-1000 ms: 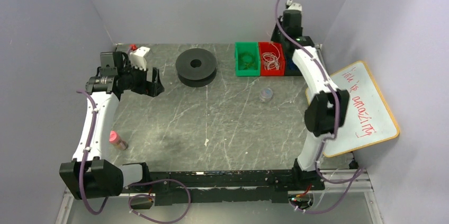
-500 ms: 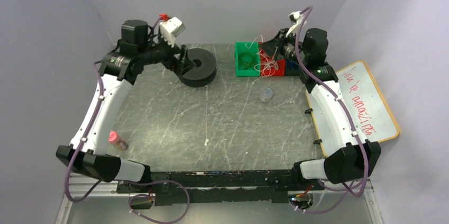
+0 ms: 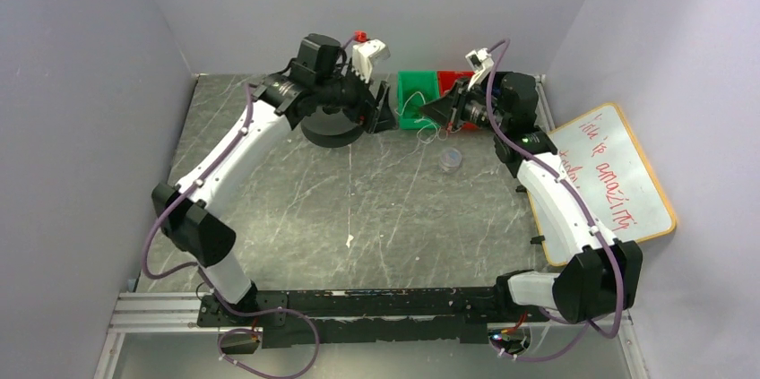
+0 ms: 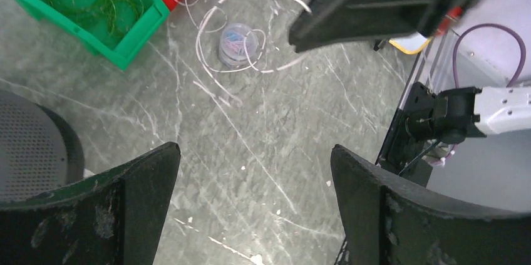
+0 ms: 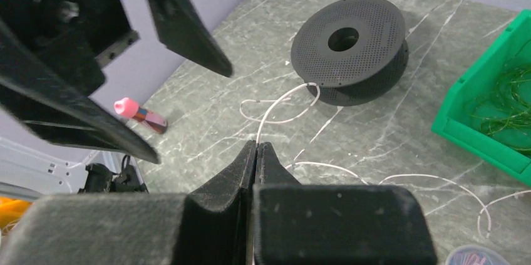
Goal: Wrap the cables
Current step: Pick up the cable from the storage box.
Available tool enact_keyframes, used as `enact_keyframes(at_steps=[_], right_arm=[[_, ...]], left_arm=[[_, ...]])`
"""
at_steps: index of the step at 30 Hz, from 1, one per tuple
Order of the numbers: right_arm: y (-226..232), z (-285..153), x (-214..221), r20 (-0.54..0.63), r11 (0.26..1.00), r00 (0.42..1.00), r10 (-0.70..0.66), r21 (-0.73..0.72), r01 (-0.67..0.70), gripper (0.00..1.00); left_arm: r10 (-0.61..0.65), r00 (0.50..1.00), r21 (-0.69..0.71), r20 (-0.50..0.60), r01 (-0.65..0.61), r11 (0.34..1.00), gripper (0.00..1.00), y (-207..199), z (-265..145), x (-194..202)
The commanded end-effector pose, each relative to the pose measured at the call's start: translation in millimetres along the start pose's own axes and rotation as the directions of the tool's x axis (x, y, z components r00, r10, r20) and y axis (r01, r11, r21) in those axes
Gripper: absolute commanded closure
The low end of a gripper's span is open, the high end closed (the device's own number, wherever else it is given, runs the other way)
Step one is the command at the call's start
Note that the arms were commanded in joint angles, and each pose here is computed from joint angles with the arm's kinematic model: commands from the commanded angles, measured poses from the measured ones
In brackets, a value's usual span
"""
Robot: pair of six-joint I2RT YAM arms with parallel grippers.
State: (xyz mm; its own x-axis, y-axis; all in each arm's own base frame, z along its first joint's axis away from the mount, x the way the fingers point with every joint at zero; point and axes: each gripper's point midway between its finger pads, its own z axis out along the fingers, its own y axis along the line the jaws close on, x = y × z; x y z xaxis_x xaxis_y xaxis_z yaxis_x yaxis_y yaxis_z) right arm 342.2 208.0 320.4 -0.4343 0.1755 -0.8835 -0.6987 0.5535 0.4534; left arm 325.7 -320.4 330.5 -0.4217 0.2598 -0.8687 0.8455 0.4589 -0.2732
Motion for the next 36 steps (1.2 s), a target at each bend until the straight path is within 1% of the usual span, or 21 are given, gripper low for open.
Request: enact_keyframes(at_steps=[1, 8, 10, 13, 18, 23, 28, 33, 36], right_arm=[[19, -5, -22, 0.088, 0.994, 0.991, -0.098, -0.034, 0.101, 1.00], [21, -7, -20, 0.096, 0.989, 0.985, -0.145, -0.022, 0.148, 1.00], [20, -7, -19, 0.097, 0.987, 0.983, -0.155, -0.015, 0.157, 1.00], [17, -6, -17, 0.092, 0.987, 0.983, -0.161, -0.007, 0.163, 1.00], [17, -4, -14, 0.085, 0.986, 0.983, -0.162, -0.012, 0.164, 1.00], [19, -3, -13, 0.082, 0.985, 0.982, -0.171, -0.013, 0.173, 1.00], [20, -3, -12, 0.081, 0.984, 0.981, -0.176, -0.014, 0.178, 1.00], [21, -2, -10, 0.077, 0.984, 0.981, -0.178, -0.019, 0.180, 1.00], [21, -3, -10, 0.080, 0.983, 0.980, -0.182, -0.018, 0.184, 1.00]], left_arm=[[-0.076, 0.996, -0.034, 0.048, 0.078, 0.996, 0.05, 0, 12, -21], [-0.174, 0.984, -0.042, 0.029, 0.175, 0.984, 0.05, 6, 35, -13], [-0.190, 0.981, -0.044, 0.033, 0.191, 0.981, 0.11, 7, 38, -15], [-0.203, 0.979, -0.066, 0.037, 0.205, 0.977, 0.15, 11, 40, -16], [-0.215, 0.976, -0.070, 0.044, 0.218, 0.973, 0.25, 11, 39, -16], [-0.220, 0.975, -0.089, 0.042, 0.223, 0.971, 0.31, 15, 40, -15], [-0.230, 0.973, -0.091, 0.037, 0.232, 0.968, 0.33, 17, 43, -13], [-0.231, 0.972, -0.095, 0.033, 0.233, 0.968, 0.46, 18, 45, -13], [-0.230, 0.972, -0.104, 0.034, 0.233, 0.967, 0.57, 20, 45, -13]])
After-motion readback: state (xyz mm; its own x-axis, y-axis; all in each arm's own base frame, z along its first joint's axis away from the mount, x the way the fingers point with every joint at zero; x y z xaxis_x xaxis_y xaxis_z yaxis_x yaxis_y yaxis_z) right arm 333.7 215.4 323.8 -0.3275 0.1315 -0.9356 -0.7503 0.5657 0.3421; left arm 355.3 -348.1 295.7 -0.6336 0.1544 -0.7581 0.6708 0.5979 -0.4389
